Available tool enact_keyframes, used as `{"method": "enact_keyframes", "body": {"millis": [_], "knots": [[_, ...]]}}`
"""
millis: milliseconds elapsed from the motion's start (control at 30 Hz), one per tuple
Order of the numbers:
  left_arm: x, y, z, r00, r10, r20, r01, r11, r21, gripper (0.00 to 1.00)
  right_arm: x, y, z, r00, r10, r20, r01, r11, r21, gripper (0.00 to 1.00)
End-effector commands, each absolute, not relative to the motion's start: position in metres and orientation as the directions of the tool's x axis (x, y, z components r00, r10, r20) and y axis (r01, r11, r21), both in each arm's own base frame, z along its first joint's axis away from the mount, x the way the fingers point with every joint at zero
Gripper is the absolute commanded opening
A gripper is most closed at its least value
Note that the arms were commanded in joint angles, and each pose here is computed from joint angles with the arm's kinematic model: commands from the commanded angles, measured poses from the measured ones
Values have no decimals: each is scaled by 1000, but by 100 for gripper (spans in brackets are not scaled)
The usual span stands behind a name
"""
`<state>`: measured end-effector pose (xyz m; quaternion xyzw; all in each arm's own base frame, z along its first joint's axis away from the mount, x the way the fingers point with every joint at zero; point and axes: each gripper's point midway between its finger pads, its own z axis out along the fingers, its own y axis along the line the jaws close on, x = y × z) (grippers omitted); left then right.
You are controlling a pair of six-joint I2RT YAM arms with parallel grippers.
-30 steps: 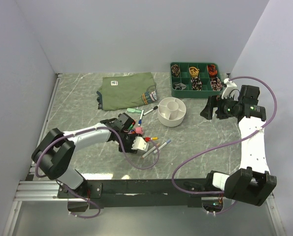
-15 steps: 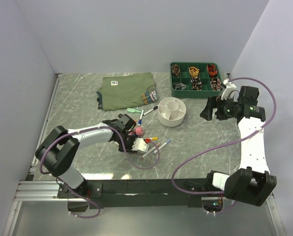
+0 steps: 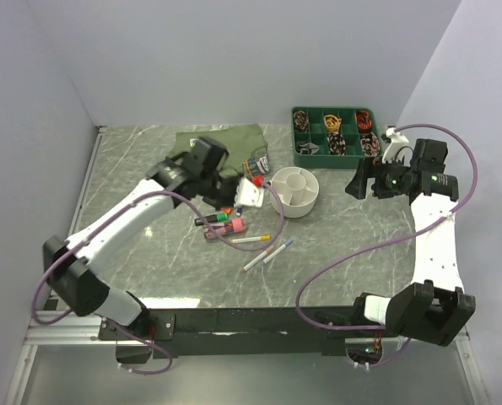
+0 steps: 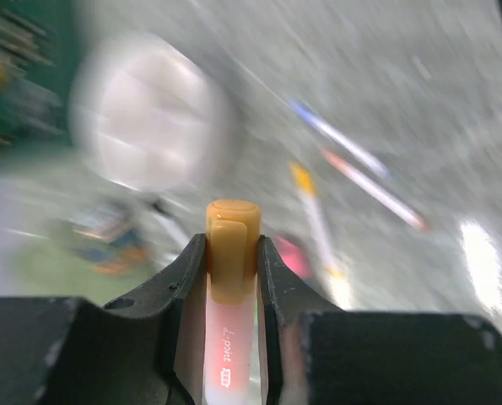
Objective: Sort the stationery into containers
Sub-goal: Pick up the pen from the center of the board, then place the pen in the storage box.
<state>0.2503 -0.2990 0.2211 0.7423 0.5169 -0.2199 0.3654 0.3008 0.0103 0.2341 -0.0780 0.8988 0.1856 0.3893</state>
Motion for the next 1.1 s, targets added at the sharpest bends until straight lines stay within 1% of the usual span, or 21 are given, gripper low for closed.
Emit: {"method": "enact_keyframes", "body": {"millis": [0, 33, 67, 100, 133, 167, 200, 233, 267, 300, 367, 400, 467, 567, 700, 800, 1067], "knots": [[254, -323, 290, 390, 382, -838, 920, -134, 367, 7, 315, 10, 251, -633, 21, -774, -289, 921, 261, 100], [275, -336, 311, 474, 280, -835, 877, -69, 475, 5, 316, 10, 253, -618, 19, -786, -291, 923, 252, 99], [283, -341, 319, 482, 232, -845, 871, -24, 490, 4, 316, 12, 260, -584, 4, -812, -319, 918, 234, 100], [289, -343, 326, 452, 187, -872, 886, 20, 464, 2, 316, 13, 263, -564, 2, -825, -326, 918, 225, 100], [301, -355, 340, 515, 107, -851, 852, 52, 522, 1, 315, 14, 267, -542, -3, -840, -335, 918, 213, 100], [305, -361, 344, 504, 79, -860, 859, 57, 508, 1, 314, 14, 276, -483, -6, -875, -341, 923, 181, 100], [318, -371, 330, 414, 70, -908, 906, 61, 418, 1, 313, 15, 280, -454, -1, -891, -339, 925, 171, 100], [328, -378, 355, 439, 4, -899, 895, 89, 437, 1, 314, 15, 280, -425, 0, -905, -338, 927, 159, 100], [336, -379, 360, 348, -39, -937, 933, 108, 342, 1, 309, 18, 286, -400, 3, -917, -347, 925, 154, 100], [350, -386, 348, 294, -58, -954, 952, 111, 286, 1, 308, 18, 286, -398, 9, -917, -341, 927, 157, 100], [364, -389, 367, 244, -157, -957, 965, 134, 224, 1, 306, 19, 281, -434, 34, -900, -324, 926, 191, 100], [378, -396, 359, 215, -165, -963, 972, 128, 195, 1, 305, 19, 278, -451, 42, -892, -317, 926, 204, 100], [390, -397, 361, 167, -212, -963, 982, 128, 142, 1, 303, 19, 273, -480, 61, -875, -302, 925, 230, 100], [414, -403, 345, 99, -230, -968, 988, 136, 68, 1, 301, 19, 270, -475, 84, -876, -281, 929, 242, 100], [437, -412, 321, 50, -244, -969, 991, 134, 18, 1, 299, 18, 265, -487, 104, -867, -258, 931, 257, 100], [444, -418, 301, -4, -247, -969, 992, 120, -34, 1, 299, 16, 263, -504, 102, -858, -247, 935, 256, 100], [442, -430, 274, -77, -260, -963, 992, 81, -101, 1, 306, 10, 261, -537, 84, -839, -237, 940, 246, 100]]}}
